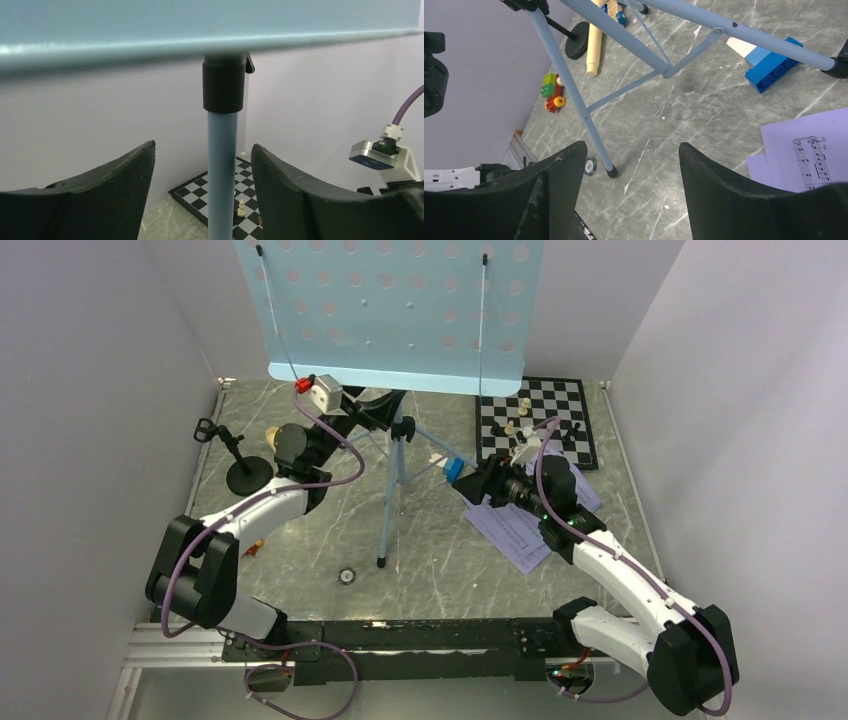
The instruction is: Pack up the instrument practice props
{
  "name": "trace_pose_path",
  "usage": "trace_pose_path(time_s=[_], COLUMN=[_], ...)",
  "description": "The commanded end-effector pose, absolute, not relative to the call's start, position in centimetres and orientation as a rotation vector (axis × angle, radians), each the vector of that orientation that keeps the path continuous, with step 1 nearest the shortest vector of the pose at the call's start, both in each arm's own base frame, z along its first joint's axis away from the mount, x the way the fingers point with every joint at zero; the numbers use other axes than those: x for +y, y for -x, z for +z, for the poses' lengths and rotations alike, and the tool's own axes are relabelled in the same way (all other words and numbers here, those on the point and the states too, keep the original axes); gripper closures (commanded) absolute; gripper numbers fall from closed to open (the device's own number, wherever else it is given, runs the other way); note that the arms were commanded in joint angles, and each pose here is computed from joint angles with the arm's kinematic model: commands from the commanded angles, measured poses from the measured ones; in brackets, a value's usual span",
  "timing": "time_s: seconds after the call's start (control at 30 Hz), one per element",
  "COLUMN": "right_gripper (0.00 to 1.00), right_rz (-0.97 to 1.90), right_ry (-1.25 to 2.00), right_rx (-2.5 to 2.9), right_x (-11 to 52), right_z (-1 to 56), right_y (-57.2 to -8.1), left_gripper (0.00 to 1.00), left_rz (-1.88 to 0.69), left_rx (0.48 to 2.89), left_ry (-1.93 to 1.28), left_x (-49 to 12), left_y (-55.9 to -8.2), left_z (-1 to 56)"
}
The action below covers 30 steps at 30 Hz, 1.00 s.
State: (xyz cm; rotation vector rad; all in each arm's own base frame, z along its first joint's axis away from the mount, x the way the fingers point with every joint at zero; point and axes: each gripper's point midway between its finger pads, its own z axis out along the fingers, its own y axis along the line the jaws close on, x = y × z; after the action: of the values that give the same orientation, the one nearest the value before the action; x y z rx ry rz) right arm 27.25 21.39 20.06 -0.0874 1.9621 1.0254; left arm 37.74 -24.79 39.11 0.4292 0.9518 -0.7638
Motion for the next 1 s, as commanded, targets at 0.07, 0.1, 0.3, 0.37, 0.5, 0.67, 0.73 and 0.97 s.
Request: trace_pose_path(time_s=[0.07,0.1,0.3,0.37,0.5,0.67,0.73,0.97], right_gripper=[0.28,0.28,0.28,0.28,0.27,0.23,0.18,0.17], right_rz=[1.097,1.098,1.118,1.128,1.154,1.203,1.225,1.29], right_ry=[0.131,0.13,0.13,0.131,0.126,0.078,0.06,0.107], right_rx=[1.84,1.839,1.828,1.824,1.821,1.801,1.788,1.783], right_x=[22.8,22.9,23.4,23.7,24.4,25.2,25.6,28.2], right_z=[24.4,24.4,25.1,25.3,25.6,26.6,27.1,27.5], right_y=[-28.1,-28.2,-28.4,-28.5,-28.9,-29.9,-30.6,-32.9], left_gripper=[0.34,0.38,0.57,0.65,0.79,1.0,1.0,1.0], left_rz=[-0.757,-0.753,-0.727,-0.719,-0.715,-0.724,-0.732,-0.774], left_rx=[0.953,0.955,0.965,0.965,0.963,0.973,0.98,1.0], left_ry=[-0.48,-0.487,-0.51,-0.511,-0.522,-0.533,-0.534,-0.534], left_x=[-26.2,-26.4,-26.6,-26.4,-26.4,-26.5,-26.5,-26.7], left_y=[-37.9,-37.9,-37.6,-37.5,-37.2,-37.0,-36.9,-36.1], left_z=[39.5,39.4,38.8,38.8,39.0,39.0,38.9,38.3])
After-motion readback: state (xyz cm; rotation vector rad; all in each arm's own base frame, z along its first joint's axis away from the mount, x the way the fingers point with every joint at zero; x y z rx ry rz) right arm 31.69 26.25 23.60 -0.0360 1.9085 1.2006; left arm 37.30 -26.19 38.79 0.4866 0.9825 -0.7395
